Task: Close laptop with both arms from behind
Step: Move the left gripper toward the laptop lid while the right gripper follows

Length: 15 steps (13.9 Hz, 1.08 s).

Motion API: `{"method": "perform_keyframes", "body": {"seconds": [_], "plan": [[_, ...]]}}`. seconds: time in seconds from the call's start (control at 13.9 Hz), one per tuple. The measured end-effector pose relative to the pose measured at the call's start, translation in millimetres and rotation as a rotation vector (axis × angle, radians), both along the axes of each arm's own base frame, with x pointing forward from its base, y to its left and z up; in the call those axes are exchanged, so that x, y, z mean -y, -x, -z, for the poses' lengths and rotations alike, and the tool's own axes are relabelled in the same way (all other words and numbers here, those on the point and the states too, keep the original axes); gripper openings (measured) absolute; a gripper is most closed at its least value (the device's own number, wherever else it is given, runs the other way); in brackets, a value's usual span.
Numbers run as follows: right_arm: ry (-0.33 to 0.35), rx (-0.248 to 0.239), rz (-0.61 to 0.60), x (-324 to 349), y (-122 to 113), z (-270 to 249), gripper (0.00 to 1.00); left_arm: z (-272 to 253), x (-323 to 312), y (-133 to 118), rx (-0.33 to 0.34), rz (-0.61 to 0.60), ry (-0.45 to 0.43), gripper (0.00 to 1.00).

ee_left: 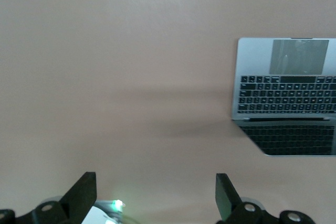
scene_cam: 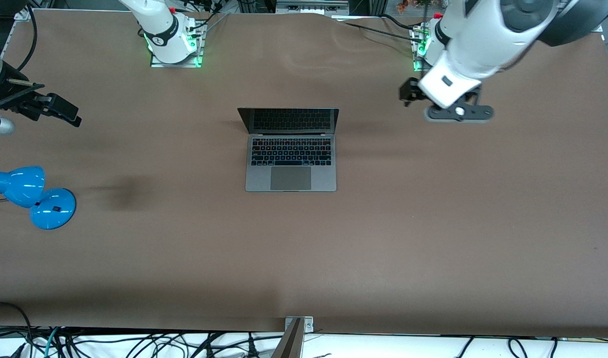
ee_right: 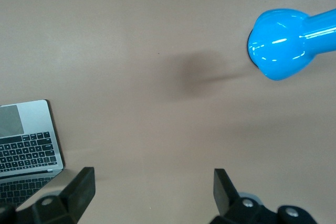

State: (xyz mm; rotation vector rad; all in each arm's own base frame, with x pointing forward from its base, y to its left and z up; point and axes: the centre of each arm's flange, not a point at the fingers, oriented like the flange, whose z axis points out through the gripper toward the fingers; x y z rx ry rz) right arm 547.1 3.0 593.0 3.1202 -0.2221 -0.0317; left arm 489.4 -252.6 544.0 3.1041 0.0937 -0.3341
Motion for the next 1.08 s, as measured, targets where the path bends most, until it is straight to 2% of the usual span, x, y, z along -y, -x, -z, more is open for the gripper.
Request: {"method": "perform_keyframes", "body": {"seconds": [0.36,0.57,0.72,0.79,0.86,0.93,1.01,1.08], "plan": [[-0.001,-0.014,0.000,-0.3,1.4,1.2,1.00,29.8,78.8,32.0,-0.060,-0.040,-0.018,1.00],[-0.018,-0.064,-0.010,-5.3,7.1,5.4,1.00,49.3,112.7,46.9,-0.096,-0.044,-0.019,1.00],[-0.023,-0.108,-0.088,-21.8,12.0,9.7,1.00,62.2,130.9,52.8,-0.125,-0.073,-0.005,0.97],[-0.023,-0.144,-0.128,-32.8,15.0,15.1,1.00,68.0,139.8,55.2,-0.147,-0.091,0.015,0.93],[-0.024,-0.203,-0.161,-44.8,19.7,23.8,1.00,74.2,146.4,56.5,-0.174,-0.104,0.035,0.83],[-0.023,-0.268,-0.194,-60.2,25.0,34.3,1.00,80.1,150.5,56.8,-0.202,-0.115,0.051,0.82],[-0.020,-0.320,-0.232,-80.3,30.5,43.9,1.00,84.4,152.9,56.8,-0.231,-0.125,0.068,0.74],[-0.014,-0.356,-0.277,-106.4,36.8,54.0,1.00,87.6,154.6,56.9,-0.255,-0.132,0.080,0.62]]}}
